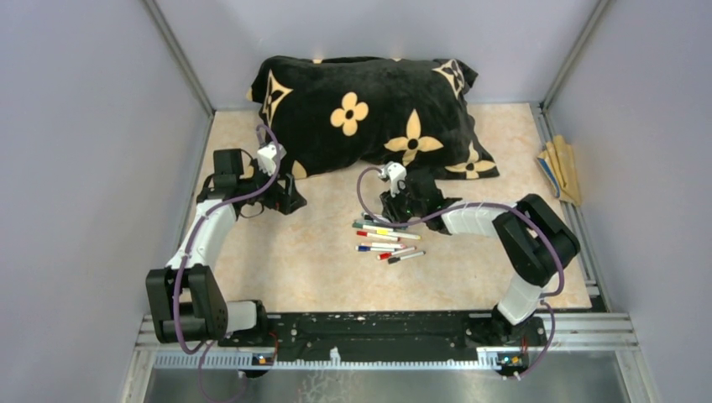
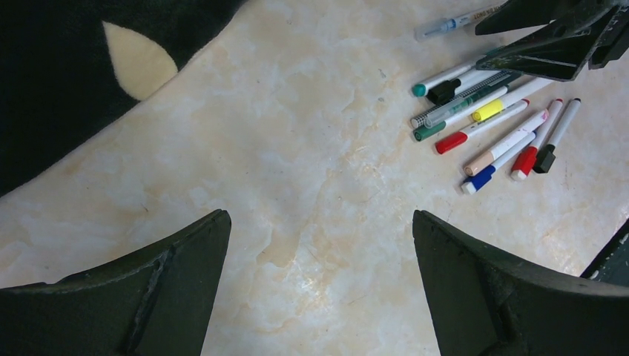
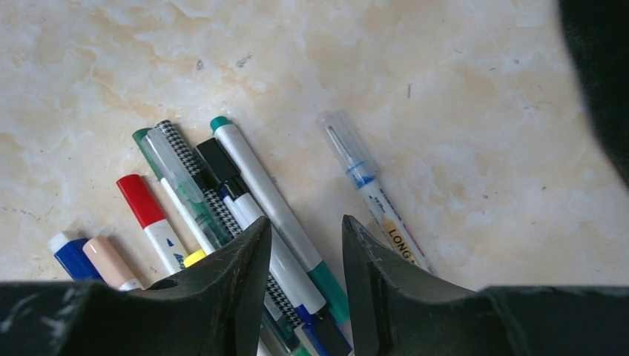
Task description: Open the pen caps
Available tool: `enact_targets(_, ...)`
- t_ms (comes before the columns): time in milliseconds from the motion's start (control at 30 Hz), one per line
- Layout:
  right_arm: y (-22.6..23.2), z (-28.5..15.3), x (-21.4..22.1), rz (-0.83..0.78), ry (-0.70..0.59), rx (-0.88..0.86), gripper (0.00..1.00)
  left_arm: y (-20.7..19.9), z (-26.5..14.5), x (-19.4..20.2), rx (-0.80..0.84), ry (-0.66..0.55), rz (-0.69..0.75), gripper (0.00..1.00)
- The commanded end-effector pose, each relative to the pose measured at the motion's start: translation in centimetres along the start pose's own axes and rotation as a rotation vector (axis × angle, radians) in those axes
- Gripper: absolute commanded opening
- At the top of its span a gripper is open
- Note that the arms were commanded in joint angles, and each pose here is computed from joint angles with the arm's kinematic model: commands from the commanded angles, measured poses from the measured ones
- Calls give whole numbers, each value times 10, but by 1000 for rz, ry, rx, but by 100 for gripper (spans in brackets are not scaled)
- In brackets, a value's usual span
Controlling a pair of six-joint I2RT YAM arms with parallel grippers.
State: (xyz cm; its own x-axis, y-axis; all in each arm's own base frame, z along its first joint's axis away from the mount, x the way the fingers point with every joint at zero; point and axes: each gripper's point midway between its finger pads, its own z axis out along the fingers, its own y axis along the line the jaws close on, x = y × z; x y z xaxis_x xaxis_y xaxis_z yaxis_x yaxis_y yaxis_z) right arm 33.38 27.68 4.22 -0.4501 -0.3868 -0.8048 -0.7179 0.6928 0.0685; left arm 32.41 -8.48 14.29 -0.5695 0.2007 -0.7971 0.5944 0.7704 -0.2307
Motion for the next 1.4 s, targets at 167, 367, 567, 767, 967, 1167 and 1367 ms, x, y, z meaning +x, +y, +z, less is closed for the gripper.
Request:
enact_targets(167, 19, 5, -3, -60, -25, -35, 40, -5, -4, -7, 36, -4, 26, 99)
enact_targets(367, 16, 14, 7, -48, 5, -19, 32, -9, -8, -10, 45, -8, 40, 99)
enact_targets(567, 16, 18, 16, -37, 25, -20, 26, -14, -13, -14, 52, -22, 61, 99)
enact_targets(767, 21, 17, 14, -46, 16, -28, 21, -19, -14, -18, 79, -37, 66, 99)
enact_targets(967, 22, 15, 13, -90, 27, -9, 34, -21, -14, -20, 91, -42, 66, 99)
enact_targets(1167, 18, 18, 23, -121, 56, 43, 33, -24, -15, -22, 105, -49, 65, 99)
enact_targets(1367, 28, 21, 13, -102, 25, -3, 17, -25, -14, -21, 114, -48, 59, 99)
